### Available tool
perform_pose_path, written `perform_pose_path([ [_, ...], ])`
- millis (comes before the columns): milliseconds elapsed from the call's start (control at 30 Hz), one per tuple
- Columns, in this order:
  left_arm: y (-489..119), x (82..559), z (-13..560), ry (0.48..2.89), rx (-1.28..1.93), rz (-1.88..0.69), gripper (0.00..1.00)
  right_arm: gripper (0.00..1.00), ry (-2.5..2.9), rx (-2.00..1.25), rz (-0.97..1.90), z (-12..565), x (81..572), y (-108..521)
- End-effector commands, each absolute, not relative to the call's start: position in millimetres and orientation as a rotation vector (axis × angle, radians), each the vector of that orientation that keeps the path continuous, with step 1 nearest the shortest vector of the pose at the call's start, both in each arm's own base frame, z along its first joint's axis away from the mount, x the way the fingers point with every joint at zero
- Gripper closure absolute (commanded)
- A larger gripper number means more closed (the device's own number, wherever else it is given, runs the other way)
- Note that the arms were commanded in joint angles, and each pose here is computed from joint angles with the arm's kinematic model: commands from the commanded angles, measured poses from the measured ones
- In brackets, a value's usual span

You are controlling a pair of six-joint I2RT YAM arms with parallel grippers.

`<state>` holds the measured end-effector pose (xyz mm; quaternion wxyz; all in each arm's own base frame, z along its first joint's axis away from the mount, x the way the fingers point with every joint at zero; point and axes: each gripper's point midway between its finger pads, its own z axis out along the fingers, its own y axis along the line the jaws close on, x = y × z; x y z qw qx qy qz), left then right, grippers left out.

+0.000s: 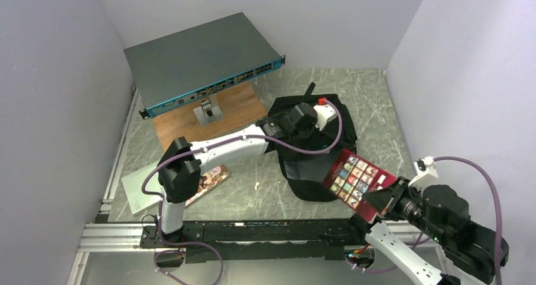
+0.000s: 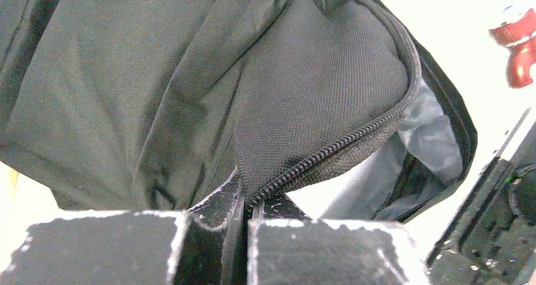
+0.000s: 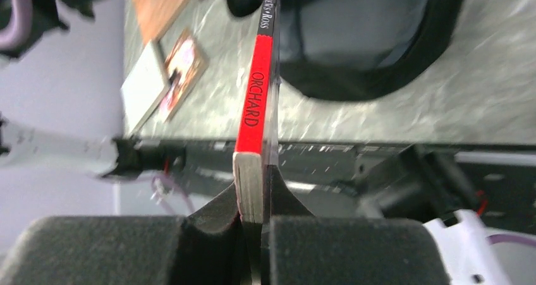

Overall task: Pack the student bag
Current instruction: Place the book in the student bag.

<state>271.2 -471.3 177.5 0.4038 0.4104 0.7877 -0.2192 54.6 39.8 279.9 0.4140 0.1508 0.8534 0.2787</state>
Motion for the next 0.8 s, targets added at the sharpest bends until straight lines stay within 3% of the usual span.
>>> perform_pose_path([
  [0, -481.5, 270.2, 239.5, 1.933, 0.884, -0.812, 1.00, 1.00, 2.314, 0.361, 1.000, 268.9, 18.8, 78.0],
  [233, -481.2, 246.1, 282.3, 1.786, 0.920, -1.013, 1.00, 1.00, 2.246, 0.725, 1.147, 225.6, 55.8, 105.0],
  [433, -472.9, 221.3, 304.7, 1.711, 1.001, -1.074, 1.00, 1.00, 1.830, 0.887, 1.354, 256.1, 120.5, 119.4],
  [767, -475.3, 204.7, 311.7, 1.672, 1.067, -1.068, 1.00, 1.00, 1.701, 1.146, 1.116, 233.5, 184.2, 106.9],
])
